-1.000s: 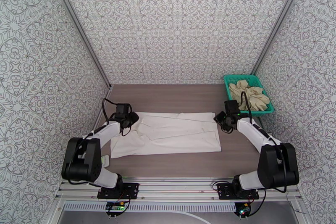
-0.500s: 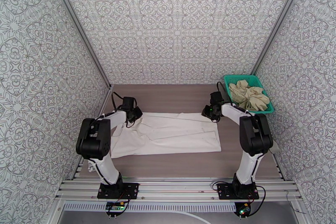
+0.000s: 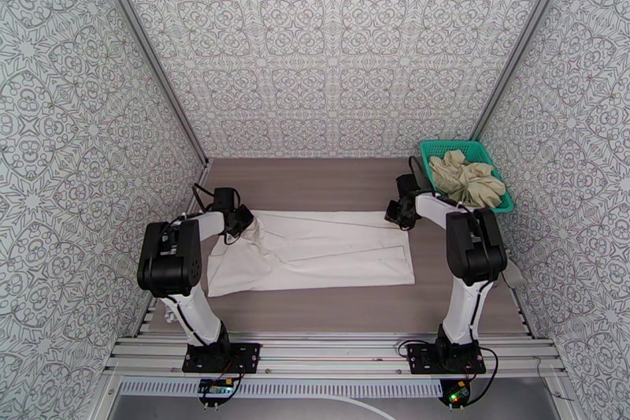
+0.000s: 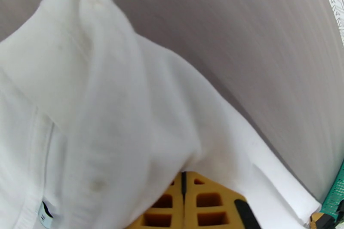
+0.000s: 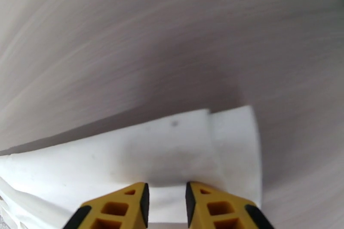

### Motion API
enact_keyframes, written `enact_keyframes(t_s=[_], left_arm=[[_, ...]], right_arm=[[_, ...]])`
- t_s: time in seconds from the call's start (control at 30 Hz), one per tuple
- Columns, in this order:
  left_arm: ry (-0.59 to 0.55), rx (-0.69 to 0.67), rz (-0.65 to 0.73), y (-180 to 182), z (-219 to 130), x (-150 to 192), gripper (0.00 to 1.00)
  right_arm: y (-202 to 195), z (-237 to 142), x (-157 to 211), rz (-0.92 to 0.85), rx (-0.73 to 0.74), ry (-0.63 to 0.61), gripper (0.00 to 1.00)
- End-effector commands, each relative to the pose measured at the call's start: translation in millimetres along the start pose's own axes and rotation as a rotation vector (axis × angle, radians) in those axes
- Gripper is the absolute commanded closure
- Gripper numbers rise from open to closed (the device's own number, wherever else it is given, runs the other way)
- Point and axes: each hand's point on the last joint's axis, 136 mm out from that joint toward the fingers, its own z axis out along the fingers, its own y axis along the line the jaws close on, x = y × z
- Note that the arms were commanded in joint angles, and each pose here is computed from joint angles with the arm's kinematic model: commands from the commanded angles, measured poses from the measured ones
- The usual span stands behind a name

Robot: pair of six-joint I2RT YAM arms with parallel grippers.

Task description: Fold and stack the mixed laundry pile

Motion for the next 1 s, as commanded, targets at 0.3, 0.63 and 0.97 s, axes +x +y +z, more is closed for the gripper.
enact_keyframes(t_s=[0.3, 0.63, 0.97], left_arm=[[-0.017, 0.044, 0.001, -10, -15, -16, 0.95], [-0.192, 0.053, 0.154, -53, -121, -25, 0.82], [-0.075, -0.054, 0.149, 18, -139, 100, 0.81]], right_arm=[[-13, -24, -15, -0.017, 0.029, -0.013, 0.73], [29, -83, 7, -0.148, -0.113, -0.081, 0.71], [54, -51, 43, -0.262, -0.133, 0.01, 0.74]])
